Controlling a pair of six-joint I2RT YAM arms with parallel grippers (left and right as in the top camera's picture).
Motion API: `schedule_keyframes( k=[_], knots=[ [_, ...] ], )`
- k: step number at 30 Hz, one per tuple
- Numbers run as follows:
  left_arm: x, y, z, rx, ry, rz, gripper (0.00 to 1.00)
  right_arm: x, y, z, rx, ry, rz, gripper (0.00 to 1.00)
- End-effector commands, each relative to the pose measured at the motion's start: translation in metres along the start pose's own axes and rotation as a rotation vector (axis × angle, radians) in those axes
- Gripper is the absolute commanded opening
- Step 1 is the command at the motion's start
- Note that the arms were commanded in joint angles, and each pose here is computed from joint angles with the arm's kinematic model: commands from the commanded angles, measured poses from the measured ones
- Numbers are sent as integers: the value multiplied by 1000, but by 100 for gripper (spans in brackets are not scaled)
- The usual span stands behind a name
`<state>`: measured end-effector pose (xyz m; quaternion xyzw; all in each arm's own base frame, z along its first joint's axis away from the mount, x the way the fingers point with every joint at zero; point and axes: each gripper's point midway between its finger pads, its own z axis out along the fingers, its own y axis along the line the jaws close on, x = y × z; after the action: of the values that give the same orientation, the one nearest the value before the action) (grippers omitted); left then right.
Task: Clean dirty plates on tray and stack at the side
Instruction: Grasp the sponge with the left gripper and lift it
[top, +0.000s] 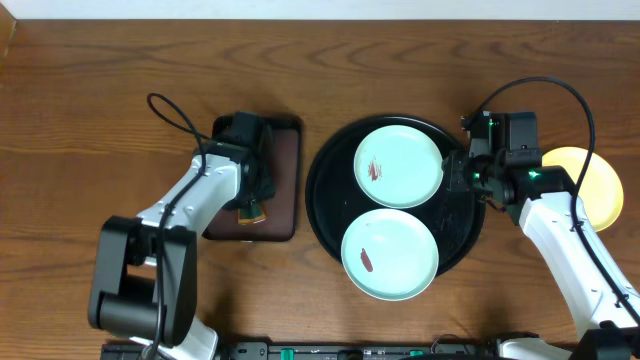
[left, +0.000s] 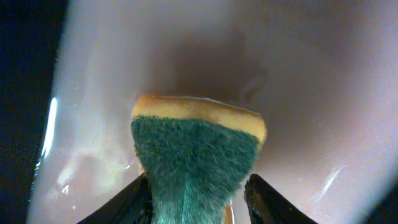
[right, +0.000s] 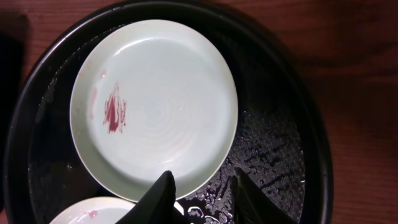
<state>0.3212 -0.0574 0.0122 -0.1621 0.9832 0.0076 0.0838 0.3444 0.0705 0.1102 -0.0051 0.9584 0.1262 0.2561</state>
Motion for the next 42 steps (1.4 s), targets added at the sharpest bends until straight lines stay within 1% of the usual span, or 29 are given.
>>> schedule_keyframes(
  k=[1,18,21,22,23,33,35,37,42],
  knots=[
    [0,-1,4,-4,12,2,43,-7,6,-6,-16,-26,0,28],
    [0,-3,4,8,15,2,43,-7,6,-6,-16,-25,0,29],
    [0,-3,4,8,15,2,44,-7,6,-6,-16,-25,0,29],
    [0,-3,4,8,15,2,48,-7,6,-6,-16,-25,0,29],
    [0,-3,4,8,15,2,48,-7,6,-6,-16,-26,0,29],
    [0,-3,4,7,15,2,48,-7,6,-6,-16,-26,0,29],
    [0,-3,4,8,16,2,48,-7,6,-6,-16,-26,0,29],
    [0,-3,4,8,16,2,52,-7,6,-6,-16,-25,0,29],
    [3,-7,4,29,29,3,52,-7,6,-6,-16,-26,0,29]
  ],
)
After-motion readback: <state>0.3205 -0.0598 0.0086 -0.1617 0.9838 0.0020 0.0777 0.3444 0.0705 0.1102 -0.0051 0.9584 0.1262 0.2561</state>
